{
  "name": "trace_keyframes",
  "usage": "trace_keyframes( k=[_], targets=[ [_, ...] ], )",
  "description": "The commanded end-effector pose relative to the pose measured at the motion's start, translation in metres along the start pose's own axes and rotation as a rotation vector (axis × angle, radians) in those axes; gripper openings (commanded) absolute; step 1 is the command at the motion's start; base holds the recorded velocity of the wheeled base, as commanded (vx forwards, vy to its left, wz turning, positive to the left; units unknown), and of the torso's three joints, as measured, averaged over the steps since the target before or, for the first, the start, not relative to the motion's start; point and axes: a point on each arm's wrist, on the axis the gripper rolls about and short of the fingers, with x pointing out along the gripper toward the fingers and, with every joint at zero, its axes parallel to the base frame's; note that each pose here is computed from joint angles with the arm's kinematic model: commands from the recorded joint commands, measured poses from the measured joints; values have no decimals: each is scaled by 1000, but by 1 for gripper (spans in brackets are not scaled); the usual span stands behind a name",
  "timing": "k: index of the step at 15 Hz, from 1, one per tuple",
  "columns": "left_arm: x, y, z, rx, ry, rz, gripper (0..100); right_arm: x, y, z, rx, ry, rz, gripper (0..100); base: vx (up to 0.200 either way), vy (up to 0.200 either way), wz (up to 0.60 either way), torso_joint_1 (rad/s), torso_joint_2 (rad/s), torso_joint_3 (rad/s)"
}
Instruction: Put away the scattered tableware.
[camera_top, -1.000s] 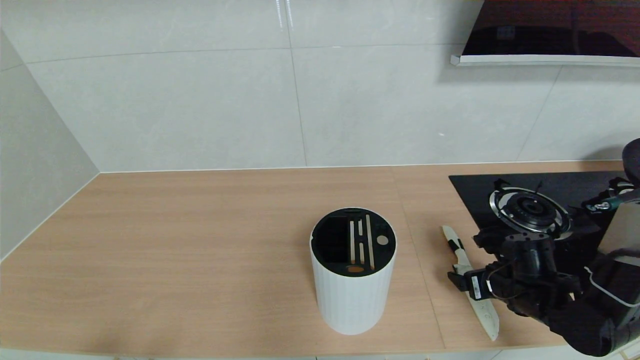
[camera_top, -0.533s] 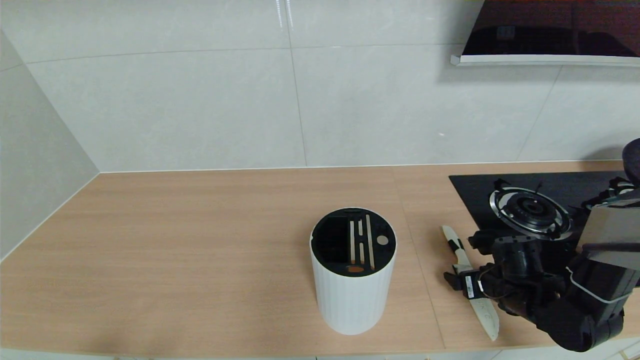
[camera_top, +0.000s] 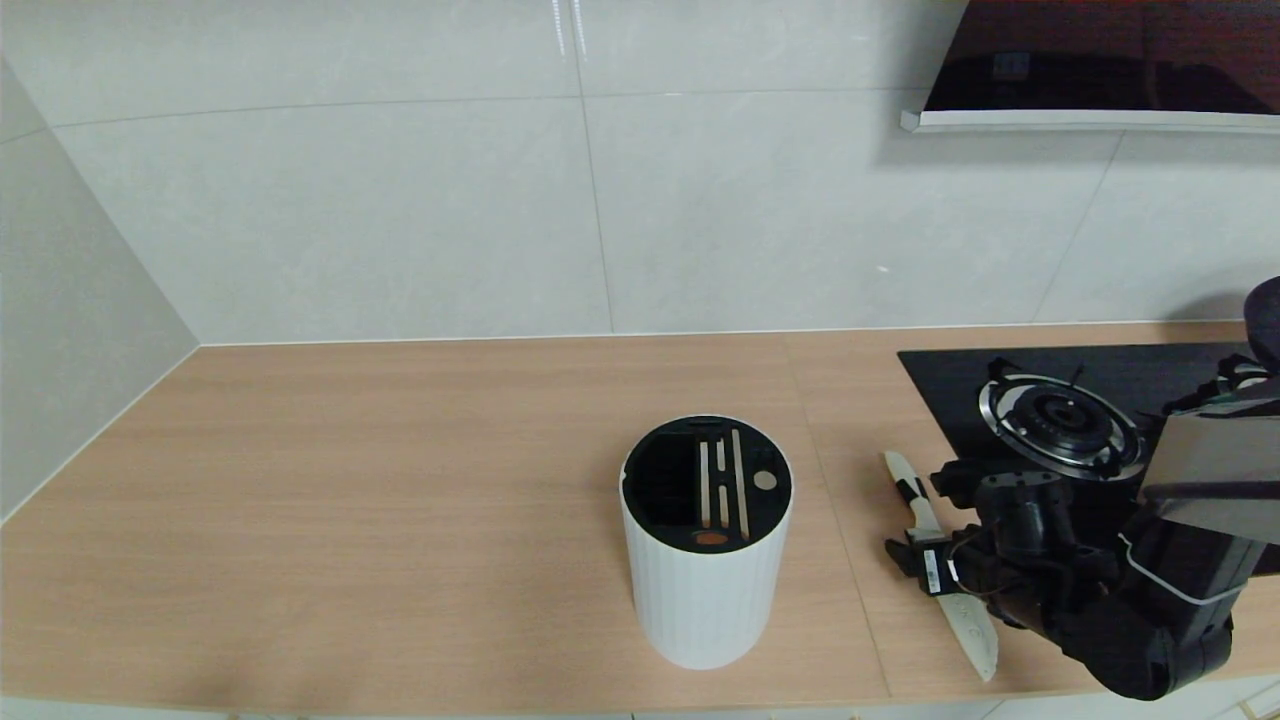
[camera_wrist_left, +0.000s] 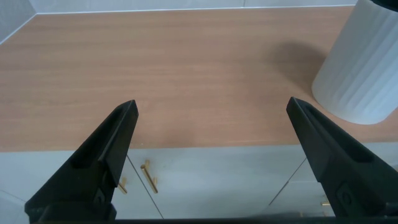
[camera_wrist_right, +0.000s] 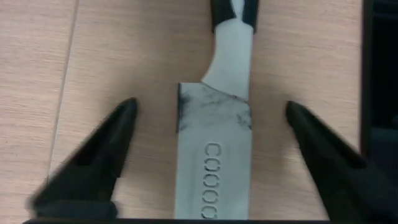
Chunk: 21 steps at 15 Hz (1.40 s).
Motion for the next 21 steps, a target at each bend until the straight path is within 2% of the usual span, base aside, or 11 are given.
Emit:
trace_keyframes(
  k=[1,10,12,13,15,16,17,18,19,20,21],
  targets=[
    [0,0,0,0,1,1,100,2,0,-3,-2,14,-4,0,0,0,0,0,0,0],
    [0,0,0,0,1,1,100,-1,0,1,4,-1,-3,0,0,0,0,0,0,0],
    [0,0,0,-3,-2,5,100,-14,-2,18,47,-66,1,0,0,0,0,0,0,0],
    [0,0,1,-3,-8,13,100,-32,-4,38,62,-139,5,0,0,0,0,0,0,0],
    [-1,0,4,-1,-17,5,100,-60,-9,64,75,-210,9,0,0,0,0,0,0,0],
    [-8,0,28,-6,-91,-24,100,-75,-11,80,80,-234,11,0,0,0,0,0,0,0],
    [-17,-1,55,-30,-145,-62,100,-87,-12,94,83,-251,13,0,0,0,0,0,0,0],
    [-20,-1,92,-54,-130,-127,100,-99,-13,119,91,-288,18,0,0,0,0,0,0,0],
    [-16,-1,110,-57,-93,-174,100,-107,-14,133,94,-305,19,0,0,0,0,0,0,0],
    [0,-2,138,-61,-4,-250,100,-122,-16,161,100,-348,25,0,0,0,0,0,0,0],
    [19,-3,162,-58,29,-292,100,-136,-14,179,101,-389,42,0,0,0,0,0,0,0]
  ],
)
